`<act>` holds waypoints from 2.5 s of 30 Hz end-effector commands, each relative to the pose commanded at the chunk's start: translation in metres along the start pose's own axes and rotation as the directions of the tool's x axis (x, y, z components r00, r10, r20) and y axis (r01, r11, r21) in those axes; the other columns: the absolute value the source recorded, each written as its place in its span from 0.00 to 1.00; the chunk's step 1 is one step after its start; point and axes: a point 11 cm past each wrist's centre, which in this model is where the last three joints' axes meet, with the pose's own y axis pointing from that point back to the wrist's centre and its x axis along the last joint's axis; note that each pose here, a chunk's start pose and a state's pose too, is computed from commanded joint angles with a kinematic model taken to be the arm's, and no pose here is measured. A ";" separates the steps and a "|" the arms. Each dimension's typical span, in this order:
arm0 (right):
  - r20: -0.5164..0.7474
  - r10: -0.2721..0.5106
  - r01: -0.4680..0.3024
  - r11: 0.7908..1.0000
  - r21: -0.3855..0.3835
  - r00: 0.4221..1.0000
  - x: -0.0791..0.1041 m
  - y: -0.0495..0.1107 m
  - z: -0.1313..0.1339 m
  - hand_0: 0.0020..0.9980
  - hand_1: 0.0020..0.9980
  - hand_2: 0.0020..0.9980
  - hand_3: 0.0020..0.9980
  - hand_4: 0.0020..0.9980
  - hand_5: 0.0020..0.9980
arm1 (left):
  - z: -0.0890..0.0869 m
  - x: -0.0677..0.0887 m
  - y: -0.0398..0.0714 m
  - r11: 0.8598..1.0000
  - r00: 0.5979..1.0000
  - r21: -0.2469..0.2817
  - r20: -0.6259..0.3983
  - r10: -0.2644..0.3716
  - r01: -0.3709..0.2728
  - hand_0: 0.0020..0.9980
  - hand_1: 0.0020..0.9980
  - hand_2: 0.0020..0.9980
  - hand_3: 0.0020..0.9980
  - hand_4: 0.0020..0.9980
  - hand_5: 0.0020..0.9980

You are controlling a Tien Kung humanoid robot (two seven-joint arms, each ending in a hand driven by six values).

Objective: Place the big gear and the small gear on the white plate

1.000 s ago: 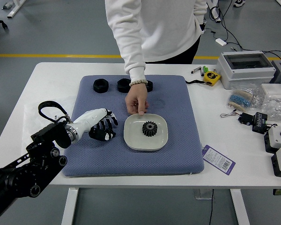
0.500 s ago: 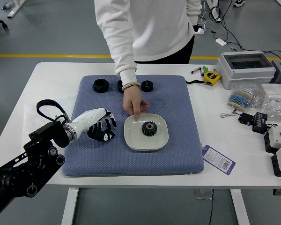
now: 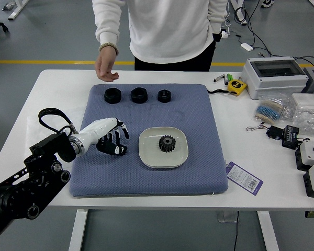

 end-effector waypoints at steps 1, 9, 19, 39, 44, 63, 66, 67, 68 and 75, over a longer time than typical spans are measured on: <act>0.000 0.000 0.000 1.000 0.000 1.000 0.000 0.000 0.000 0.65 0.65 0.73 0.58 0.84 0.68 | 0.002 0.002 0.001 1.000 1.000 -0.007 -0.005 0.008 -0.008 0.20 0.23 0.33 0.52 0.79 0.00; -0.001 0.001 -0.001 1.000 -0.003 1.000 0.000 0.000 0.001 0.65 0.65 0.73 0.58 0.84 0.68 | 0.017 0.013 0.004 0.998 1.000 -0.056 -0.003 0.031 -0.031 0.26 0.40 0.51 0.59 0.89 0.11; -0.002 0.003 -0.003 1.000 -0.006 1.000 0.001 0.000 0.003 0.65 0.65 0.73 0.58 0.84 0.68 | 0.010 0.002 0.003 0.999 0.998 -0.025 0.037 -0.042 0.043 0.34 0.48 0.55 0.62 1.00 0.17; -0.006 0.005 -0.005 1.000 -0.009 1.000 0.002 0.000 0.005 0.65 0.65 0.73 0.58 0.84 0.68 | 0.004 -0.013 -0.004 0.999 0.999 -0.018 0.025 -0.046 0.046 0.33 0.47 0.53 0.58 0.80 0.08; -0.002 0.003 -0.004 1.000 -0.007 1.000 0.001 0.000 0.004 0.65 0.65 0.73 0.58 0.84 0.68 | 0.001 -0.017 -0.006 0.999 0.999 -0.013 0.020 -0.047 0.047 0.28 0.43 0.50 0.56 0.62 0.00; 0.001 0.000 0.000 1.000 -0.001 1.000 0.000 0.000 0.000 0.65 0.65 0.73 0.58 0.84 0.68 | -0.008 -0.017 -0.006 0.998 0.998 0.020 0.019 -0.062 0.062 0.20 0.22 0.31 0.49 0.63 0.00; 0.002 0.000 0.000 1.000 -0.001 1.000 0.000 0.000 0.000 0.65 0.65 0.73 0.58 0.84 0.68 | -0.008 -0.017 -0.006 0.998 0.998 0.023 0.024 -0.067 0.066 0.20 0.22 0.31 0.49 0.63 0.00; 0.001 0.000 0.000 1.000 -0.001 1.000 0.000 0.000 0.000 0.65 0.65 0.73 0.58 0.84 0.68 | -0.008 -0.017 -0.006 0.997 0.997 0.024 0.025 -0.068 0.067 0.20 0.22 0.31 0.49 0.63 0.00; 0.001 0.000 0.000 1.000 -0.001 1.000 0.000 0.000 0.000 0.65 0.65 0.73 0.58 0.84 0.68 | -0.008 -0.017 -0.006 0.997 0.997 0.024 0.026 -0.068 0.068 0.20 0.21 0.30 0.48 0.60 0.00; 0.002 0.000 0.000 1.000 -0.001 1.000 0.000 0.000 0.000 0.65 0.65 0.73 0.58 0.84 0.68 | -0.006 -0.012 -0.005 0.998 0.998 0.016 0.015 -0.060 0.059 0.20 0.20 0.29 0.48 0.59 0.00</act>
